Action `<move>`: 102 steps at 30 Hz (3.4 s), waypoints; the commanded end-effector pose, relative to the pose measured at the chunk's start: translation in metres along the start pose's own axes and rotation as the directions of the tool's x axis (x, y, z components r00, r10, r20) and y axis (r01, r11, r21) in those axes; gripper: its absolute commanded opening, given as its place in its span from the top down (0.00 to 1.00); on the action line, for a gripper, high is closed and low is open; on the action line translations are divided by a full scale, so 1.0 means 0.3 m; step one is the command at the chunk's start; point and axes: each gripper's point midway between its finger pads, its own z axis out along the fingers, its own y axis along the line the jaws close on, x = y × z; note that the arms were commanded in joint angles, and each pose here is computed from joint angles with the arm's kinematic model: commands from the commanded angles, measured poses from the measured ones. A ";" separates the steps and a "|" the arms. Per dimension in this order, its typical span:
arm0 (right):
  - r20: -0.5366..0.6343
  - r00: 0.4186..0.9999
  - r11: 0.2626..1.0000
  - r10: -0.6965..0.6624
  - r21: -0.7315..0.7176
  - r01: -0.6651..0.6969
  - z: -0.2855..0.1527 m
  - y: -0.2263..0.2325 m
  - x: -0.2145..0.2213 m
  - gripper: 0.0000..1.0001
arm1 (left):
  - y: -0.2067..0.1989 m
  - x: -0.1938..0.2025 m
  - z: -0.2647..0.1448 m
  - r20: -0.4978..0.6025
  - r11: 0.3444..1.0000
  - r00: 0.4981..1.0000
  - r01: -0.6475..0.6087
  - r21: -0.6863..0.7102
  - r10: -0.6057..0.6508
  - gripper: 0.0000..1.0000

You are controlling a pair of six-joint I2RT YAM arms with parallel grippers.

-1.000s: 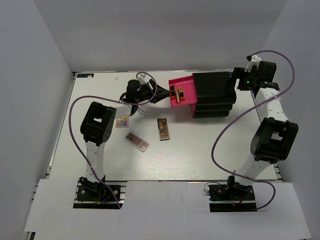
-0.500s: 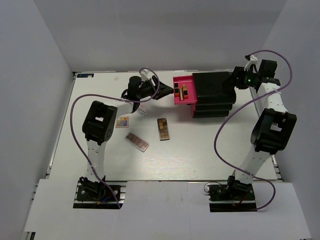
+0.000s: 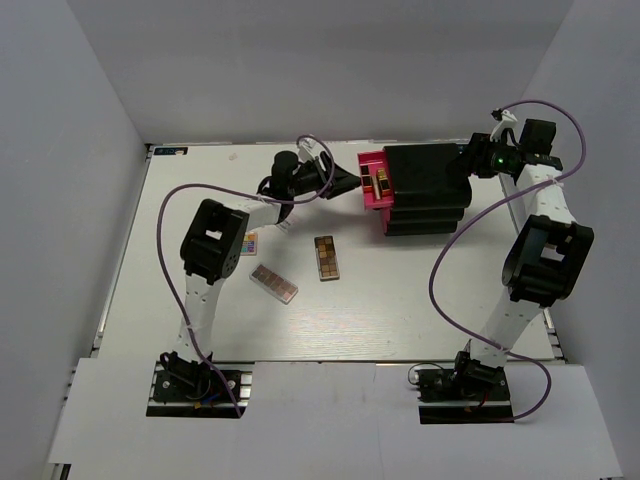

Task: Organize the makeup

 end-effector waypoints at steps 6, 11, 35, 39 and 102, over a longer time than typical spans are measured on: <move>-0.114 0.990 0.993 0.088 -0.073 -0.096 0.044 0.052 0.109 0.42 | -0.113 0.034 0.096 -0.029 0.996 0.999 -0.036 0.079 0.038 0.44; -0.120 0.989 0.992 0.090 -0.075 -0.100 0.050 0.053 0.114 0.42 | -0.110 0.054 0.138 -0.041 0.996 0.999 -0.026 0.080 0.029 0.45; -0.141 0.986 0.992 0.088 -0.080 -0.100 0.069 0.058 0.128 0.40 | -0.108 0.103 0.202 -0.063 0.996 0.998 -0.010 0.084 0.015 0.33; -0.136 0.987 0.993 0.089 -0.067 -0.098 0.063 0.046 0.127 0.39 | -0.103 0.081 0.150 -0.043 0.998 0.999 -0.014 0.069 0.017 0.30; -0.161 0.981 0.992 0.110 -0.045 -0.118 0.086 0.019 0.165 0.38 | 0.035 0.109 0.217 -0.055 0.997 0.997 0.053 0.053 -0.050 0.49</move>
